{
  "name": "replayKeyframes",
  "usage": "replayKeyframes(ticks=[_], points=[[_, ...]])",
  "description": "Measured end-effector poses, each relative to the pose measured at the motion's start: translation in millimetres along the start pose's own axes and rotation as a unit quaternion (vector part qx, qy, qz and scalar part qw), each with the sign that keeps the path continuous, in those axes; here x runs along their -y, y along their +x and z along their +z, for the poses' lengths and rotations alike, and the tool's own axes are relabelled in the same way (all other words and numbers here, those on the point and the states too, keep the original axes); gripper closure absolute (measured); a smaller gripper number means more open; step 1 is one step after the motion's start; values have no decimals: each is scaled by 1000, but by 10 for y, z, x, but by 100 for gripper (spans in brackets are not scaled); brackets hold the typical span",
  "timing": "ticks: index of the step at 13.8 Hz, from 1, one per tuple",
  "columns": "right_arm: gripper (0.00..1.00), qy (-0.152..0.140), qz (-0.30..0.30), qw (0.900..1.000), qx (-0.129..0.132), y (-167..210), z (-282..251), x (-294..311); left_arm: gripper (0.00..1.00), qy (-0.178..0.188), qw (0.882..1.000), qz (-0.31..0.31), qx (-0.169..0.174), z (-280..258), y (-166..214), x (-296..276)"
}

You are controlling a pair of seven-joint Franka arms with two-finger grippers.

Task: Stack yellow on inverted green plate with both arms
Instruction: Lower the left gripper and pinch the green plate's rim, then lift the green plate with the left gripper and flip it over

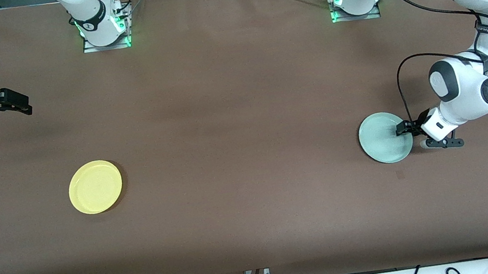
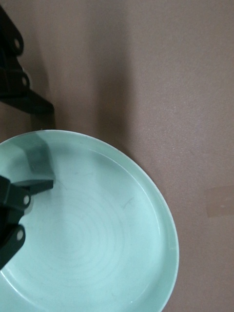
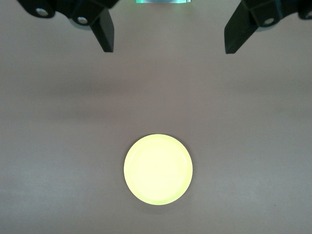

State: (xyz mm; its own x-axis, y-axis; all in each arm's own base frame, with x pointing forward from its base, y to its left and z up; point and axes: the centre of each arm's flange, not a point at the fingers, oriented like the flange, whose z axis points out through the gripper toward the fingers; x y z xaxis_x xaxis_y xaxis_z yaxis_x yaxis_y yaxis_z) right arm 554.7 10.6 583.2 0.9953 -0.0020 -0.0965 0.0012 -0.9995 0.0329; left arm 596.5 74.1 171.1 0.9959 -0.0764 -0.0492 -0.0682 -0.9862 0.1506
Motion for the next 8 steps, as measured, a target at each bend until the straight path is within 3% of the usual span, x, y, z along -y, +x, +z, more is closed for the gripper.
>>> replayKeyframes(ticks=[5,8], points=[[0,0,0,1000,0,0,0,0,91,0,1000,0,-2,-40,-20,-10],[0,0,0,1000,0,0,0,0,94,0,1000,1,-4,-77,-17,-26]])
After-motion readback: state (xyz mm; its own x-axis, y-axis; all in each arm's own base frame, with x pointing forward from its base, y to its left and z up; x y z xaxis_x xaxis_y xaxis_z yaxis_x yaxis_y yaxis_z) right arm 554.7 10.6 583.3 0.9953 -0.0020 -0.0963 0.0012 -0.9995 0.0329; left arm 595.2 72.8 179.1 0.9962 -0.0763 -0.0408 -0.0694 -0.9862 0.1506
